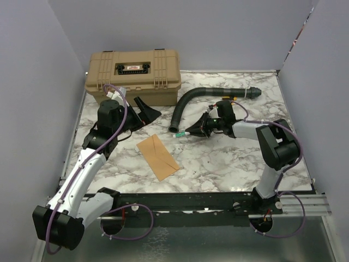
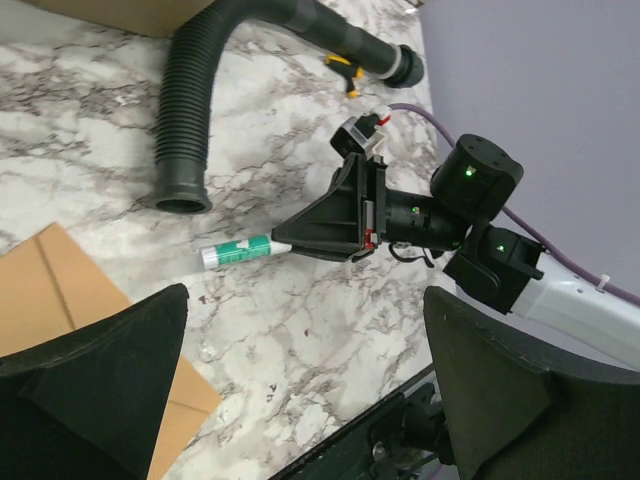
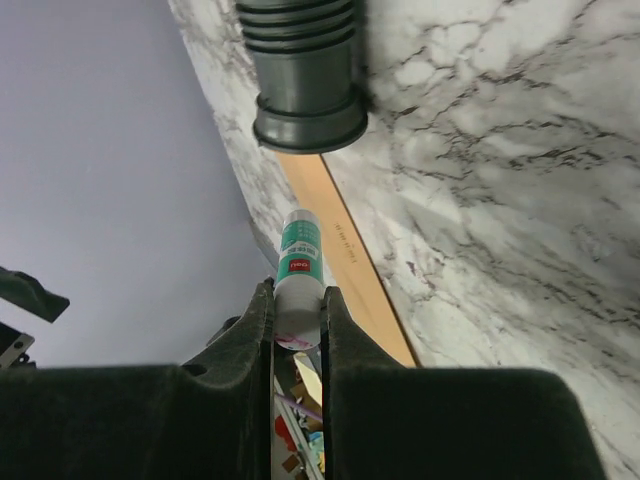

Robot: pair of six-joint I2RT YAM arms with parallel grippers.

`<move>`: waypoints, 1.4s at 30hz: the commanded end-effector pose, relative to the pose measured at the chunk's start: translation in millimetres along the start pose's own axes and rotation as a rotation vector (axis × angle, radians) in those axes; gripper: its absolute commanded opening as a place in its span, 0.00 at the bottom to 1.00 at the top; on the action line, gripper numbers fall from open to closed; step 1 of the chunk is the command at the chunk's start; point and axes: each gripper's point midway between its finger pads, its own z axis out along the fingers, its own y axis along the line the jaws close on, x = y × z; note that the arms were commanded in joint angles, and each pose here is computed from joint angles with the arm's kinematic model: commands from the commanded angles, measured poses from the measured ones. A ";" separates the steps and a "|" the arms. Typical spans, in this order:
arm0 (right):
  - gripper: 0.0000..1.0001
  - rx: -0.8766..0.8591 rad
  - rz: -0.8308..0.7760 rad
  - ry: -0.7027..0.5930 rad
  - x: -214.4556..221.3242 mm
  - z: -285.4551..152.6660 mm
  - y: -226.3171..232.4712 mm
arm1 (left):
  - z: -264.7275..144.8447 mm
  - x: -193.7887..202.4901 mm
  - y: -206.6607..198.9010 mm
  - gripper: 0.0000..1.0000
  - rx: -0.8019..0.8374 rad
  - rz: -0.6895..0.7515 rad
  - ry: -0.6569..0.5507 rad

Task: Place the letter into the envelope and seal it

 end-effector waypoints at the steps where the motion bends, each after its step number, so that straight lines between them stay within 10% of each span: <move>1: 0.13 0.045 -0.012 -0.030 -4.0 11.9 -20.7 | -13.9 5.6 23.9 0.99 -0.134 0.004 0.000; 6: 0.47 0.111 -0.049 -0.107 -16.0 14.7 -35.7 | -27.1 8.0 31.1 0.99 -0.213 0.051 0.040; 21: 0.96 0.437 -0.205 -0.347 -42.4 -46.5 -40.2 | -70.5 -23.0 55.3 0.99 -0.469 0.160 -0.084; 32: 0.90 0.966 -0.224 -0.500 -39.9 -176.6 -30.5 | -115.5 -84.5 32.1 0.99 -0.596 0.203 -0.293; 42: 0.89 0.866 -0.422 -0.665 -19.5 -250.5 33.7 | -171.1 -106.9 25.9 0.99 -0.701 0.285 -0.413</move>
